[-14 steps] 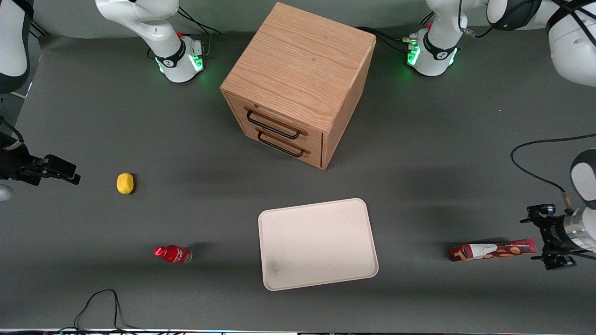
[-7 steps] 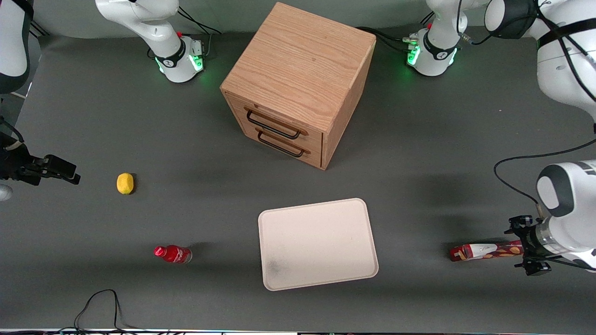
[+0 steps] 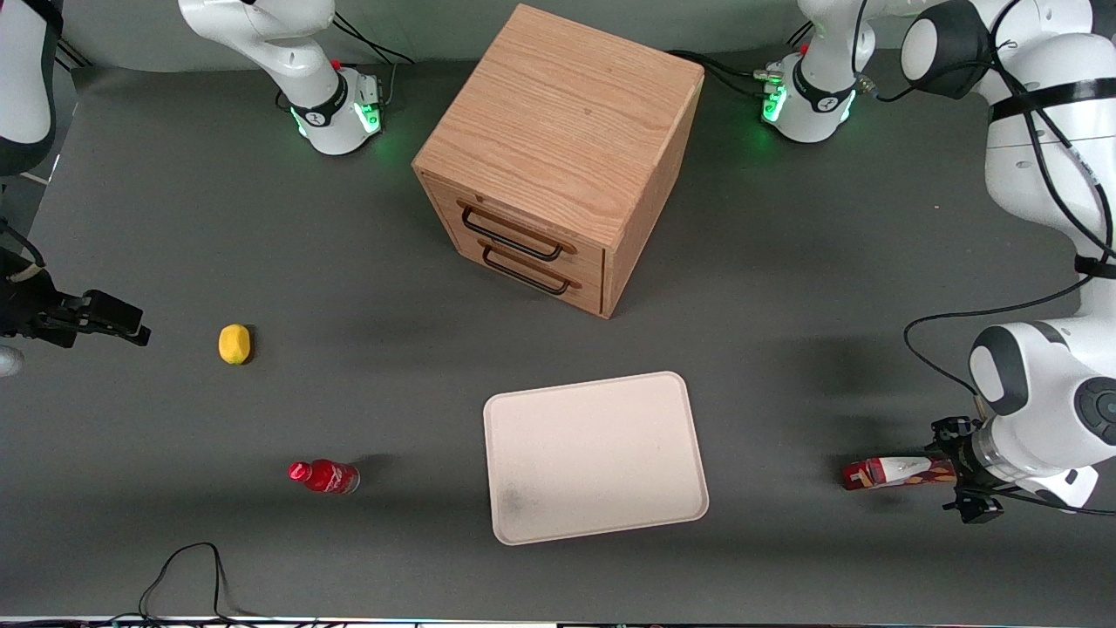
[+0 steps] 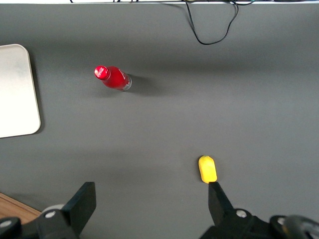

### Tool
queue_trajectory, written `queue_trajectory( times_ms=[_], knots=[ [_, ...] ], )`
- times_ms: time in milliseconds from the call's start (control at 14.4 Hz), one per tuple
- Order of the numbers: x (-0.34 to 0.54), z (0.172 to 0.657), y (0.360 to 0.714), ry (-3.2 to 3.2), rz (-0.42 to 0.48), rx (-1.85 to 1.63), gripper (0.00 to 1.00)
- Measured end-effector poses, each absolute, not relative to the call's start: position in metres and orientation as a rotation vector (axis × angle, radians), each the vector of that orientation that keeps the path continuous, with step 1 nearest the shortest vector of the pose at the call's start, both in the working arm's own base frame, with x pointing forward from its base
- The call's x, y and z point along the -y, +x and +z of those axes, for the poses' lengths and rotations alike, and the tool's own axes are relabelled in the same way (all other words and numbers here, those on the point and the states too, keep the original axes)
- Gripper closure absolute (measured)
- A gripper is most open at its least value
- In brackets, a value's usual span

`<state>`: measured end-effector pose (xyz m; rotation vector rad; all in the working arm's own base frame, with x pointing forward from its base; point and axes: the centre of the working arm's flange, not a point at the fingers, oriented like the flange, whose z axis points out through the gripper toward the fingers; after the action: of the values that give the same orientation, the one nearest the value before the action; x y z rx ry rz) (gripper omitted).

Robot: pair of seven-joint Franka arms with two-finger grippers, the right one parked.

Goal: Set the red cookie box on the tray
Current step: 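Close the left gripper on the end of the shortbread box, then lift the box upright with the left gripper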

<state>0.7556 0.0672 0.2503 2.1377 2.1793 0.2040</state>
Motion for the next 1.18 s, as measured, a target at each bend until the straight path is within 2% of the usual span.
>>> queue_trajectory(
  times_ms=[208, 277, 554, 832, 901, 1178],
  knots=[
    [-0.067, 0.248, 0.755, 2.144, 0.205, -2.178, 0.00],
    [-0.067, 0.248, 0.755, 2.149, 0.208, -2.177, 0.07],
    [-0.067, 0.247, 0.755, 2.155, 0.212, -2.175, 0.54],
    [-0.066, 0.248, 0.755, 2.159, 0.213, -2.173, 0.94],
    [-0.066, 0.247, 0.755, 2.161, 0.214, -2.172, 0.96],
    [-0.065, 0.264, 0.754, 2.196, 0.198, -2.164, 0.96]
  ],
)
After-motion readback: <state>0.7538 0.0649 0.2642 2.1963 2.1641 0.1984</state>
